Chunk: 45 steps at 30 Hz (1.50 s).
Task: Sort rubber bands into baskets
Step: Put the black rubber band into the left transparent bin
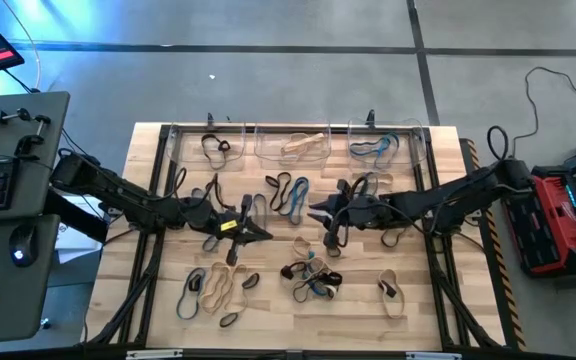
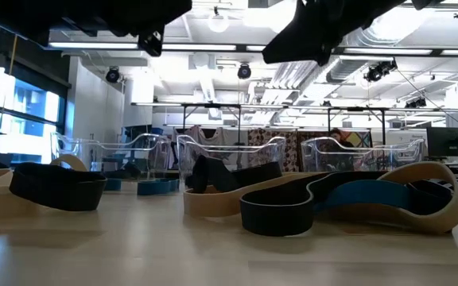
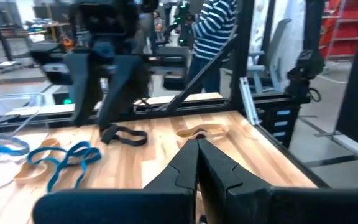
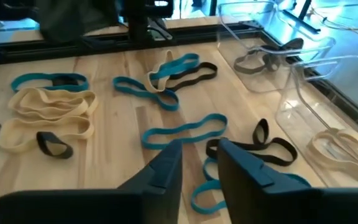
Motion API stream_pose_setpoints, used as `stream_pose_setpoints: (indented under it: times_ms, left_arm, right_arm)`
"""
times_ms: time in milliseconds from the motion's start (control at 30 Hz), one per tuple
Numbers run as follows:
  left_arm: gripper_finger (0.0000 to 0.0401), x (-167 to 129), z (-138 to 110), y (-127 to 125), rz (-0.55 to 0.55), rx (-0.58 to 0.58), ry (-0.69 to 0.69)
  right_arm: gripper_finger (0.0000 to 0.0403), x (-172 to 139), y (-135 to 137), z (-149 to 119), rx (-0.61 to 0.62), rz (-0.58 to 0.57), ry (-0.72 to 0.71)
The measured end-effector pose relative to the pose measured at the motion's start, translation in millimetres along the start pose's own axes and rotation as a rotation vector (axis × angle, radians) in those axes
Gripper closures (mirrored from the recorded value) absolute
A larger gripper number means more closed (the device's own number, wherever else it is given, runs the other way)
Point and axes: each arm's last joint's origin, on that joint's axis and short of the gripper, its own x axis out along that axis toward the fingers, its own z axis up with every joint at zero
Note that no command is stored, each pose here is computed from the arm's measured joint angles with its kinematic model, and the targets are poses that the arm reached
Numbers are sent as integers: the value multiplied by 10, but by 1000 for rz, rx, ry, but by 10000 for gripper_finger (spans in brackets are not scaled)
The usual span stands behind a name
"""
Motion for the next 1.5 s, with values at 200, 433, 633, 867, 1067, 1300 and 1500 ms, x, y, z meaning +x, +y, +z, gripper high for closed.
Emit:
stream_pose_setpoints:
  times_ms: [200,433,633,867,1067,1300,1500]
  left_arm:
    - [401,3,-39,150,79,-11,38]
    - [401,1,-46,256,116,-23,44]
    - [401,-5,-28,377,115,-26,22]
    - [401,-9,-27,423,108,-14,20]
    - [401,-4,-22,370,85,8,16]
    - [401,-3,-20,362,82,35,15]
    - [401,-3,-14,354,82,28,9]
  right_arm:
    - [283,-4,1,-31,31,-6,30]
    - [288,27,-92,-71,58,-60,63]
    - [336,42,-138,-72,5,-71,72]
    - [398,35,-118,-73,12,-65,69]
    - [391,3,-33,-87,38,-37,68]
    - [398,-4,-22,-90,35,-54,63]
    - [398,0,-36,-88,0,-65,63]
